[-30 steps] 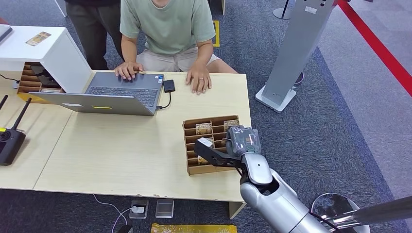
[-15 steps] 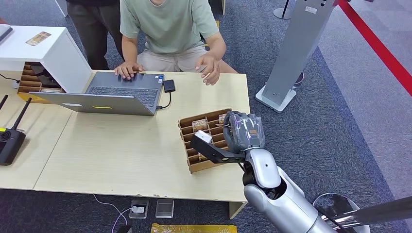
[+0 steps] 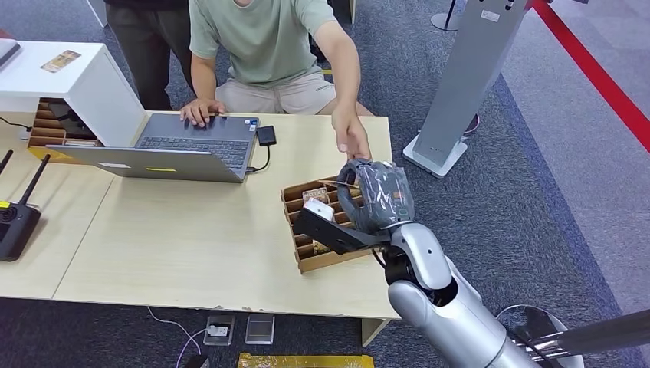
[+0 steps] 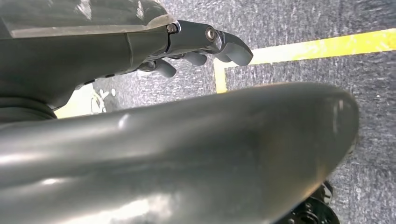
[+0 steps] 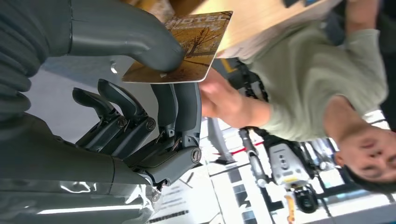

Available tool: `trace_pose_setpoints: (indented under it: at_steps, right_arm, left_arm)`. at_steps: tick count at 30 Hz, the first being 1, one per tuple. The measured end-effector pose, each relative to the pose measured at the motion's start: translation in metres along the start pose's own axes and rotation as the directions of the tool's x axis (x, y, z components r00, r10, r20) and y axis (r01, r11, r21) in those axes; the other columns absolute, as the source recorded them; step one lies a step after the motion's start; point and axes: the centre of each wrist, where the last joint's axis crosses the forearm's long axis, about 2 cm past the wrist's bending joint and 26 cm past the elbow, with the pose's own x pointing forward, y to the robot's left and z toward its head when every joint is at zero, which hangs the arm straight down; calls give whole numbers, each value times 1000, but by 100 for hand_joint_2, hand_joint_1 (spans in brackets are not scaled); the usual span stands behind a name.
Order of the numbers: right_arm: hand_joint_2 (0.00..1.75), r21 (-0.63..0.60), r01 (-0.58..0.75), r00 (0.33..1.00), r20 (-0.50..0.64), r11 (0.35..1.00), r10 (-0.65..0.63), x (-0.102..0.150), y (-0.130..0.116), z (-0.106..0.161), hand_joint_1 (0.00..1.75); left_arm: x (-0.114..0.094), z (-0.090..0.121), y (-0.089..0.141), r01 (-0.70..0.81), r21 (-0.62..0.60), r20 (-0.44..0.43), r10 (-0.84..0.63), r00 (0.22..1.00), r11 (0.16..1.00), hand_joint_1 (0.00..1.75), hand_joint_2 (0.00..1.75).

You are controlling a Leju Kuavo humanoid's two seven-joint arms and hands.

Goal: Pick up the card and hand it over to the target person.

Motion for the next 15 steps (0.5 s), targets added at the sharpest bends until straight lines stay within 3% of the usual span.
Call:
trace_pose_setpoints:
  at_steps: [8, 15]
  right_arm:
    - [175, 18, -143, 986, -85, 990, 144, -13, -17, -16, 175]
    - [175, 22, -199, 980, -4, 980, 199, 11, -13, -14, 175]
  left_arm:
    - [-1, 0, -1, 31, -3, -7, -31, 1000, 1000, 0, 0]
    - [-1, 0, -6, -12, -21, -22, 11, 1000, 1000, 0, 0]
